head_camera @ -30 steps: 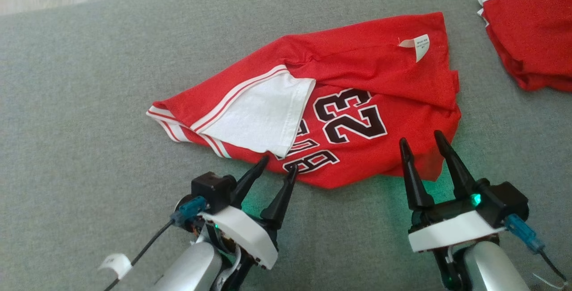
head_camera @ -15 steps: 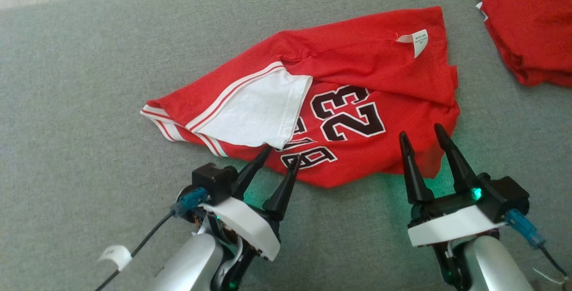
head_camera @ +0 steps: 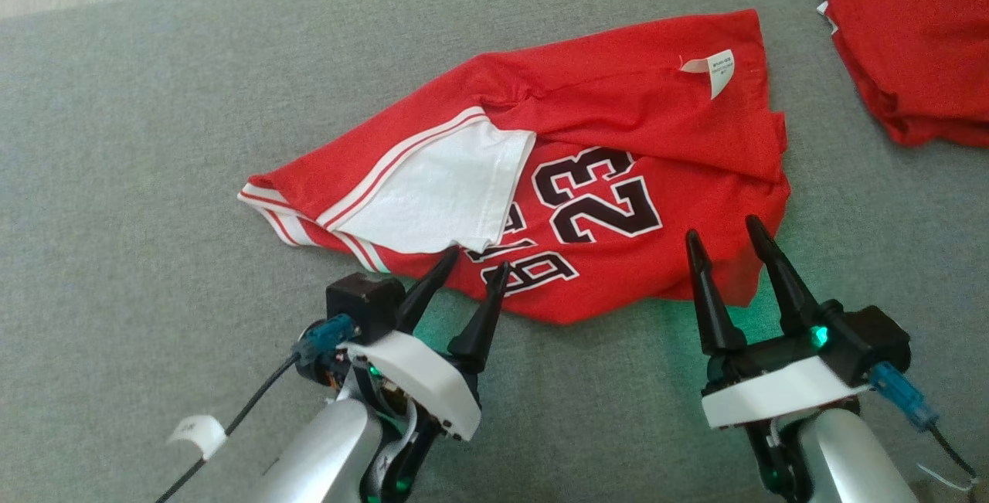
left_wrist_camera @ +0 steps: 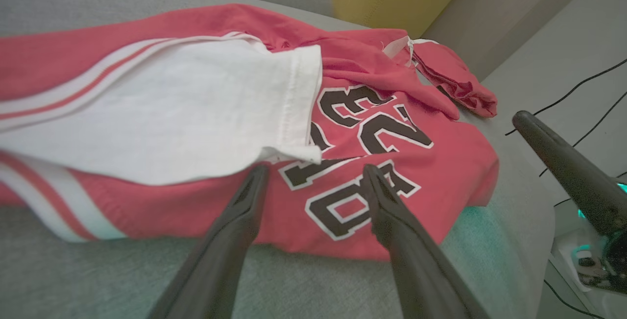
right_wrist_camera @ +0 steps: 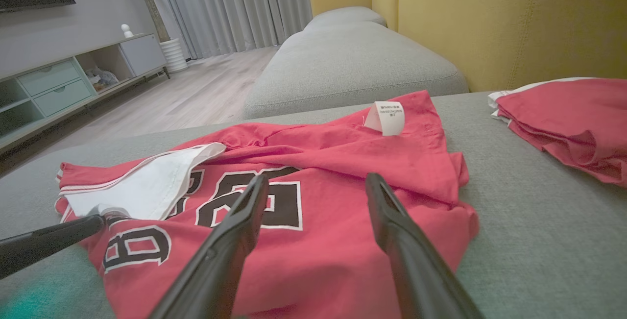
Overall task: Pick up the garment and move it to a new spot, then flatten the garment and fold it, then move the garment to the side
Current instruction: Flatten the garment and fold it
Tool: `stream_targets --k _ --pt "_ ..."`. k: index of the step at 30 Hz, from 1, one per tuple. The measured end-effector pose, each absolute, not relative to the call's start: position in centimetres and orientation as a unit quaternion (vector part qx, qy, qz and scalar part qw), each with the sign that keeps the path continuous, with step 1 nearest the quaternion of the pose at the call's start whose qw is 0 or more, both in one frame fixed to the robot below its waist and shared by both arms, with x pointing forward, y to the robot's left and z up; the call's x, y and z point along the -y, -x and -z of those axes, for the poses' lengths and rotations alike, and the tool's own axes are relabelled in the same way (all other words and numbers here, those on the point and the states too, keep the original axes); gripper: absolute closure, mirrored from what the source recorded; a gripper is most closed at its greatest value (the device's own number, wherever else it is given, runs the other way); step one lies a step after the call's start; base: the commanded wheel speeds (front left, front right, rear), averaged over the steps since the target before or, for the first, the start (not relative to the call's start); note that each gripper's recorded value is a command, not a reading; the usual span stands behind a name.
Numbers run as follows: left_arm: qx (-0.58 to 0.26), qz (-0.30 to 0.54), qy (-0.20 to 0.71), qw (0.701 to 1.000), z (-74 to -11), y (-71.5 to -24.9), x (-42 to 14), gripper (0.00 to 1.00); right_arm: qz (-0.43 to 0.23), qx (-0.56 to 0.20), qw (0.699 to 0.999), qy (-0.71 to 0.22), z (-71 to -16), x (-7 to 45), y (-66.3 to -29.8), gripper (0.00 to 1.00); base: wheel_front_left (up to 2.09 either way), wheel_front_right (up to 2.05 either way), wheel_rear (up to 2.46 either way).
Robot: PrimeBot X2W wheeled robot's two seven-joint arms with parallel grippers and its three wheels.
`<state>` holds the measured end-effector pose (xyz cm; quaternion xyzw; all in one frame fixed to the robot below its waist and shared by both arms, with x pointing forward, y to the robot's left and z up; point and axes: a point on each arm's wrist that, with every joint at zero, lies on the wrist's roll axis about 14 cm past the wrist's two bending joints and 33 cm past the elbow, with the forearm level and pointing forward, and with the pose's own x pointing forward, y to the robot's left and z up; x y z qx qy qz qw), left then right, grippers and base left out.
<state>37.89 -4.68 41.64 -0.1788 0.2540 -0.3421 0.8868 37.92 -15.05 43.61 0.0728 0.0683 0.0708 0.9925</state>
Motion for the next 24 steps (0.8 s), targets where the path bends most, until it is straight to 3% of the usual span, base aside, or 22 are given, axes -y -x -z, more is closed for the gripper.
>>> stream_targets --k 12,24 --pt "-0.241 0.353 0.127 0.895 -42.1 -39.0 4.2 0.00 -0.078 -0.073 0.992 -0.074 -43.4 14.5 -37.8 0.00 0.00 0.00 0.00" --pt "-0.223 0.355 -0.013 0.908 -40.8 -41.6 1.7 0.00 -0.077 -0.077 0.991 -0.079 -43.1 14.5 -37.6 0.00 0.00 0.00 0.00"
